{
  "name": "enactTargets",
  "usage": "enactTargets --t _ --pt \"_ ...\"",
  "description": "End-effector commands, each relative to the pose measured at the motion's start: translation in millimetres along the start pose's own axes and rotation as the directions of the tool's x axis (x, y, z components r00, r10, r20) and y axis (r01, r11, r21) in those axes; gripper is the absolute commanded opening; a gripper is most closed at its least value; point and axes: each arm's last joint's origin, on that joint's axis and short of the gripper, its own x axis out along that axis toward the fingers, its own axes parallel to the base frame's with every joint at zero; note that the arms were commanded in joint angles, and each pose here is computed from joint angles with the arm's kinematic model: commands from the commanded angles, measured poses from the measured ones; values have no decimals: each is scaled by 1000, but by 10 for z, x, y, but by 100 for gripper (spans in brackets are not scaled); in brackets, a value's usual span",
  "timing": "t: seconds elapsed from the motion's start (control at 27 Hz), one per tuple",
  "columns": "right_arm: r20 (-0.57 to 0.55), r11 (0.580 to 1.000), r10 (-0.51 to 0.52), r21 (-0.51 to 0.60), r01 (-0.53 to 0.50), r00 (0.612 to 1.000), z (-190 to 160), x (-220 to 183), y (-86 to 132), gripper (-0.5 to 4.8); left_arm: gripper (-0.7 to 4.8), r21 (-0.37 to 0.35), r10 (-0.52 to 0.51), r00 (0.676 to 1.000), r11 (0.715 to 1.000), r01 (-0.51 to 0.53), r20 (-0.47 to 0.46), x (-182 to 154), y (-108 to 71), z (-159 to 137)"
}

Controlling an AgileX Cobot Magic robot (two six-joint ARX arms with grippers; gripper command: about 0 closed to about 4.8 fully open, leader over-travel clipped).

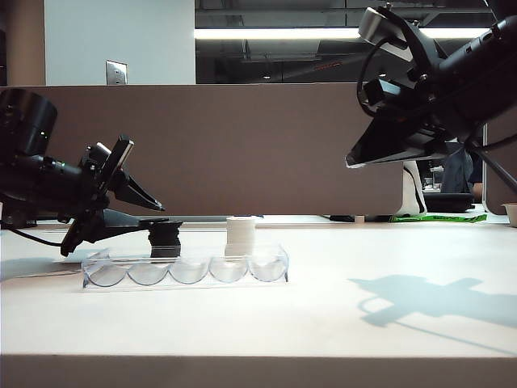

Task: Pick up the chip in the box and place it on the pile of chips with the same color.

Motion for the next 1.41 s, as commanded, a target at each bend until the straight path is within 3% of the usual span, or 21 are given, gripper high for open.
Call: enactTargets --t 0.04,0.59,0.7,1.41 --pt "16 1000 2 -7 -2 1000 29 -3 2 -6 187 16 6 1000 1000 -7 17 -2 -16 16" --pt "16 1000 2 -7 -2 1000 29 -3 2 -6 189 17 -34 999 999 34 -15 0 -30 6" --pt "16 1000 1 -7 -1 1000 29 -3 2 -6 252 19 -35 999 999 35 -14 0 -31 8" --pt "14 1000 1 -6 -1 1000 26 -3 0 -6 267 39 -100 994 994 101 -37 -5 -71 21"
